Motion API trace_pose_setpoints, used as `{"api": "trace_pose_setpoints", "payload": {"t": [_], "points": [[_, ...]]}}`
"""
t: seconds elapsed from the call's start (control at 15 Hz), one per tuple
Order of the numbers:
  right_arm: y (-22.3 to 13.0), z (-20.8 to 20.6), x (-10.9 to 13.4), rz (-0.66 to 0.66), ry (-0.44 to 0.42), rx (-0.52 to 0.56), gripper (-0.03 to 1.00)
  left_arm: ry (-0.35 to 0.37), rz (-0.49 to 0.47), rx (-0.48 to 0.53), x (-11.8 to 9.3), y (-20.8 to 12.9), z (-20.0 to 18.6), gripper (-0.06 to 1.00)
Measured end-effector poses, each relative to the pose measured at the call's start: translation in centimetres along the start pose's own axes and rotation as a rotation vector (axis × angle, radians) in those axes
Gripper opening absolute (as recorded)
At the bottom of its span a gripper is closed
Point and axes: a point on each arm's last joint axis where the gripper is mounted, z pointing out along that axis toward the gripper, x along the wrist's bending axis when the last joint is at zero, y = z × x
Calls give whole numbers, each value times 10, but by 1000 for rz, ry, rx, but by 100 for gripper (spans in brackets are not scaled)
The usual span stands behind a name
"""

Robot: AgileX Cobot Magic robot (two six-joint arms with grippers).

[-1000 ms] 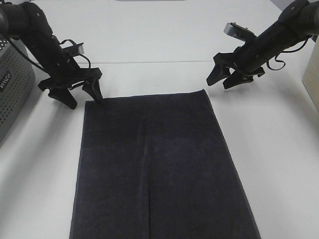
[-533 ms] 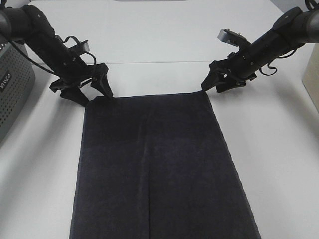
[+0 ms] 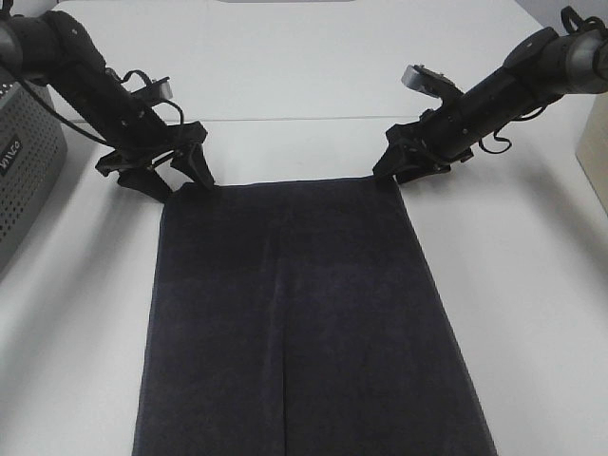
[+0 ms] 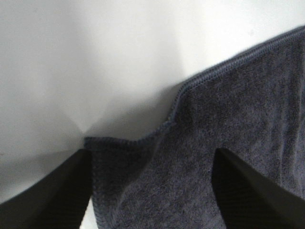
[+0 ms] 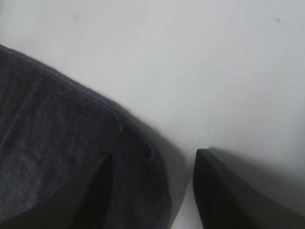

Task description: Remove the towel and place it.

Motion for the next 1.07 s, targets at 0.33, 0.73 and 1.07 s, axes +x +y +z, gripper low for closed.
{"api": "trace_pose_setpoints", "payload": {"t": [0.33, 0.73, 1.07], "points": [[-2, 9, 12, -20, 33, 44, 43, 2, 1, 3, 2, 0, 3, 48], [0, 16, 15, -36, -5, 35, 11, 71, 26, 44, 8, -4, 3, 18], [1, 17, 13, 6, -31, 24, 1, 107, -9, 41, 12, -4, 3, 0]]}}
